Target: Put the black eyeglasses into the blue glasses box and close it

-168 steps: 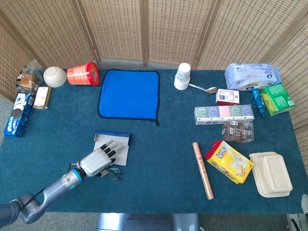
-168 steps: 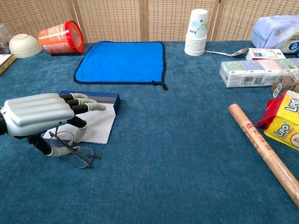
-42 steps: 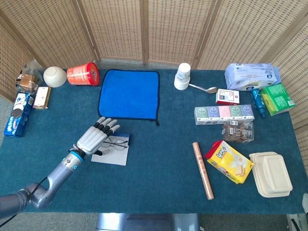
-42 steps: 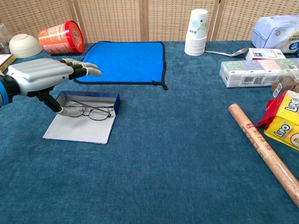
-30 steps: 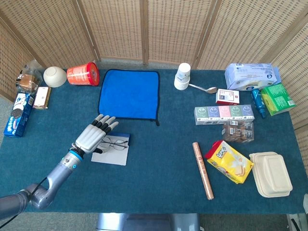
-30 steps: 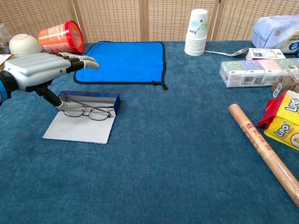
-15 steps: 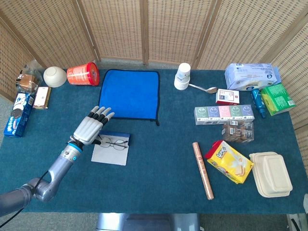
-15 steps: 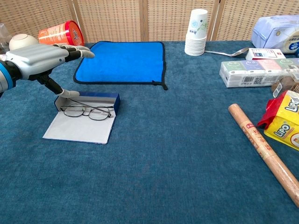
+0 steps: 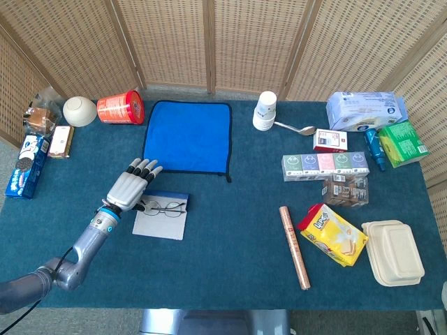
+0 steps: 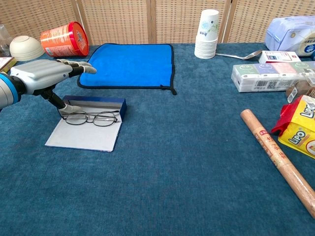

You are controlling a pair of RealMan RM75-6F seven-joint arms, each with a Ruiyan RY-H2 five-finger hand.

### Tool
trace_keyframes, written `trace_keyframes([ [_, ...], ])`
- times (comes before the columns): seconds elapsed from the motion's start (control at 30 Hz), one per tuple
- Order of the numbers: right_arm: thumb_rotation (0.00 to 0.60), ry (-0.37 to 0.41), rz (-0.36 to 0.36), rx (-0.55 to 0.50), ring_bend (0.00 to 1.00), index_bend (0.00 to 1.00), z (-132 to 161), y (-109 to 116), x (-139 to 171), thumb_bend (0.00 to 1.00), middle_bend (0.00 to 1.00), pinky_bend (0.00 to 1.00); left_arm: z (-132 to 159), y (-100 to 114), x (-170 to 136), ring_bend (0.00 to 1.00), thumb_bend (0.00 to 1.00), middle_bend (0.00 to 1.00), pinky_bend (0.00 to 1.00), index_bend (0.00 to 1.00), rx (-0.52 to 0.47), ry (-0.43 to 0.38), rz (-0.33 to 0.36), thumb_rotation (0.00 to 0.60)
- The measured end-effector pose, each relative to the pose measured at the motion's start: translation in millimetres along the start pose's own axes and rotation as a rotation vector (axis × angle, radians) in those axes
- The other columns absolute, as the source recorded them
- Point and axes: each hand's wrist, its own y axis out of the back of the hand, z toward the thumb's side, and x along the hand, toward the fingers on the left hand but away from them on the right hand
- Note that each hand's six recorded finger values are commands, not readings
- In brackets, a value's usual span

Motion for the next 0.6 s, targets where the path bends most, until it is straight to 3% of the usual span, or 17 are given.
trace_keyframes([
  [0.33, 0.416, 0.002, 0.003, -0.002, 0.22, 0.17, 1.2, -1.2, 0.4, 0.42, 0.29, 0.23, 17.5, 22.6, -7.4, 0.00, 0.21, 0.00, 0.00, 0.00, -0.037, -0.072, 0.083, 0.431],
  [0.6, 0.416, 0.008, 0.001, -0.006, 0.22, 0.17, 2.1, -0.9, -0.2, 0.42, 0.29, 0.23, 26.3, 9.9, -19.9, 0.00, 0.21, 0.00, 0.00, 0.00, 0.000, -0.116, 0.008, 0.399],
])
